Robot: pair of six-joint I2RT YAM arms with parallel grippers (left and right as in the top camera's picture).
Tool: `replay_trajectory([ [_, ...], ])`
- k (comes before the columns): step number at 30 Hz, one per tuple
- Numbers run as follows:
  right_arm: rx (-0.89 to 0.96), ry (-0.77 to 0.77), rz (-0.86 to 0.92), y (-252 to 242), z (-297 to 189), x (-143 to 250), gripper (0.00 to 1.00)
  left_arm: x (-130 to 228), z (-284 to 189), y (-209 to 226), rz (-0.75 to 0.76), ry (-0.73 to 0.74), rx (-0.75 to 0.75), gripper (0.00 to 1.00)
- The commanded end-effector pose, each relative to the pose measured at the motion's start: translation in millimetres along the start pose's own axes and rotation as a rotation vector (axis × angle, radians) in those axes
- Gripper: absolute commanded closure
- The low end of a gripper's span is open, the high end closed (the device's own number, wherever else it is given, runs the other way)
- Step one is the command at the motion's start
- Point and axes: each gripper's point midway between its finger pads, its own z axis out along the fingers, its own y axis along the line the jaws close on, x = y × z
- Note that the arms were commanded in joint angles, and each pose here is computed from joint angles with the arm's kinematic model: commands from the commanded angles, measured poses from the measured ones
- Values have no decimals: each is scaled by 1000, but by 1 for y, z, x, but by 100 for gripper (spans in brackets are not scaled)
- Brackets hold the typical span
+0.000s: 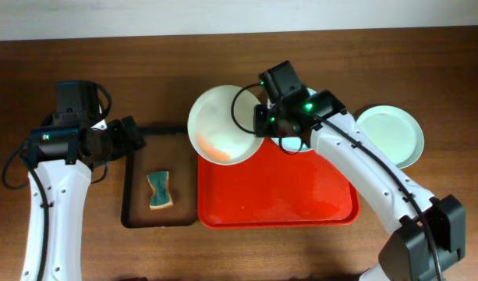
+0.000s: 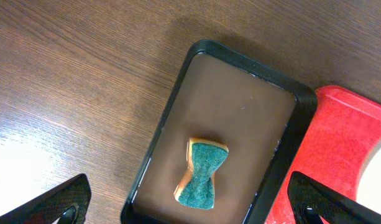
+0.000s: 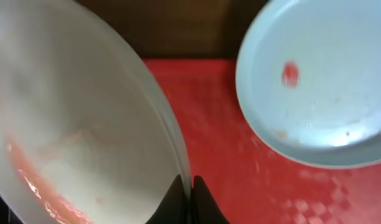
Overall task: Clean dirty plates on tray and stack at the side
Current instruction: 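Lift the cleaned white plate with the right gripper, then carry the plate right and stack it on the plate beside the tray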
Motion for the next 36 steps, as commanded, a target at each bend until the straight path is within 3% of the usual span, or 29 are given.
replay_trajectory([
  [1,38,-108,-47,24,-2,-10,96,-2,-1,3,-18,-9,-10,1],
  [9,205,-319,-226,81,21,4,96,-2,-1,3,-18,-9,-10,1],
  [19,398,-521,-517,116,-13,15,96,-2,-1,3,-18,-9,-10,1],
  [29,573,-745,-584,140,-63,34,96,-2,-1,3,-18,-9,-10,1],
  [36,597,-854,-658,172,-90,49,96,-2,-1,3,-18,-9,-10,1],
])
